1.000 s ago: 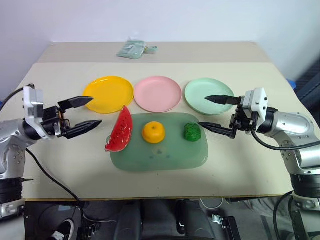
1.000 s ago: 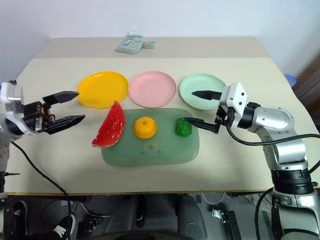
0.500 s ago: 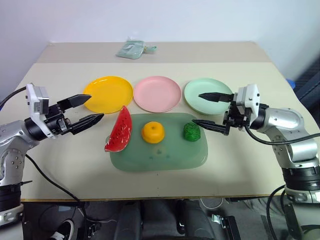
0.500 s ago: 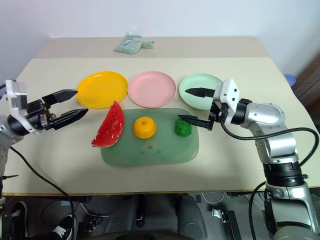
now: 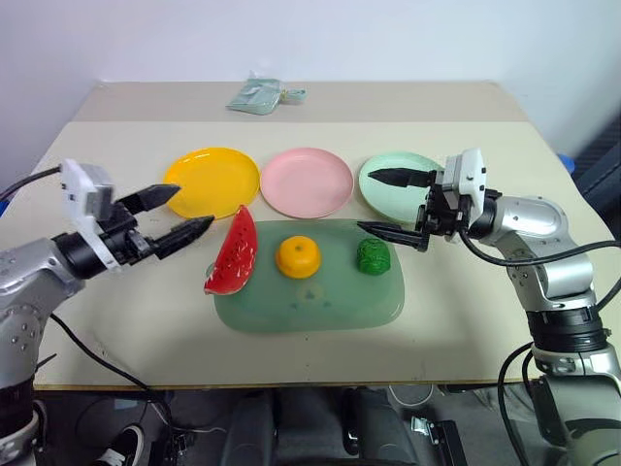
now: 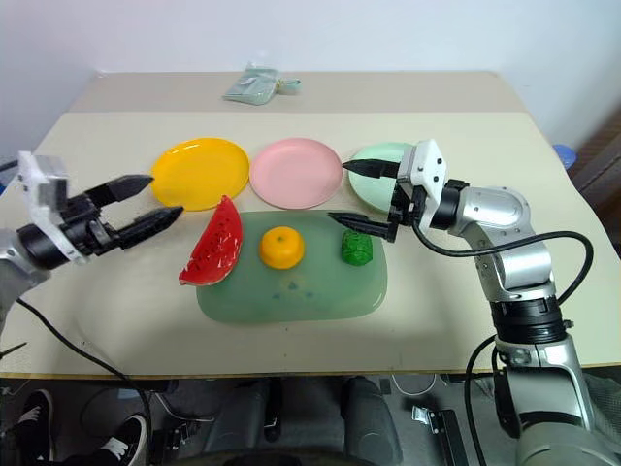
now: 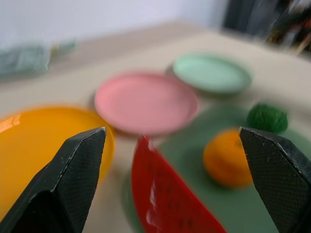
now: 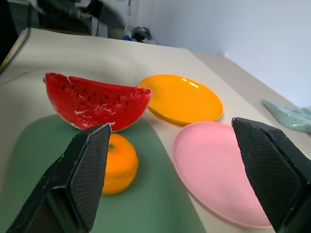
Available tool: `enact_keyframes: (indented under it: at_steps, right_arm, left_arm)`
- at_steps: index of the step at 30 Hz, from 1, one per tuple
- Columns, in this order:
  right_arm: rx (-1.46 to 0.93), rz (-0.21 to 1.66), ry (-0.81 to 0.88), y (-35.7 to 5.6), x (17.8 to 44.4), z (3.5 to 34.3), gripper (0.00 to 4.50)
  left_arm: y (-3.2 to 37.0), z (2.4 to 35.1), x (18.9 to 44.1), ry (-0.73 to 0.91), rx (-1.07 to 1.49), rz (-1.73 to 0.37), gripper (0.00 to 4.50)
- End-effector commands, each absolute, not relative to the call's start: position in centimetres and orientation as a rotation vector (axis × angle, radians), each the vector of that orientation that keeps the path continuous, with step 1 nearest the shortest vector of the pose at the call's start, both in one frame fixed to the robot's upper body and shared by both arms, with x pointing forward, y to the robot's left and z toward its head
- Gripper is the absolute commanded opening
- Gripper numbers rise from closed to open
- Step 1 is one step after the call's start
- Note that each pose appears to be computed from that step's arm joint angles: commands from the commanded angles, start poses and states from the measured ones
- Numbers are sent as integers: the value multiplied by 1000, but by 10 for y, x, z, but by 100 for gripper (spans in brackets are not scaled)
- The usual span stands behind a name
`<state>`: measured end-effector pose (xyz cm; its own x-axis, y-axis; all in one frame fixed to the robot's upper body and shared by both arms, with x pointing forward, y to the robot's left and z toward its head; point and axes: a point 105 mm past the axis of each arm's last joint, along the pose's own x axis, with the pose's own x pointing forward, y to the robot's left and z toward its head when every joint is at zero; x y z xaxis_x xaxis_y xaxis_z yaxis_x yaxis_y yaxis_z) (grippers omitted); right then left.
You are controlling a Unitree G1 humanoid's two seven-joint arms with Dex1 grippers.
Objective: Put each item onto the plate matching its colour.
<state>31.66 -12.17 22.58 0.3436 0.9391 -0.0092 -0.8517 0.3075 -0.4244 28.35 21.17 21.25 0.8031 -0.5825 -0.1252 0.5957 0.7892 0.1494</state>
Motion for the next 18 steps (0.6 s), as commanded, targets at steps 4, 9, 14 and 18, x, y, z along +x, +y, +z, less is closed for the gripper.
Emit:
enact_keyframes:
  at_steps: [4,9,14,18]
  right_arm:
    - [-377,1218,-299,-118,313,226,406]
    - [-376,1217,-304,-117,315,225,406]
    - [-335,1210,-337,-116,315,233,406]
    - [-338,1203,-322,-118,315,229,406]
  left_arm:
    - [184,216,300,119,187,-435,450]
    - [162,209,305,173,95,-399,450]
    - [166,204,310,251,20,-280,450]
    - [172,196,308,322,66,-223,450]
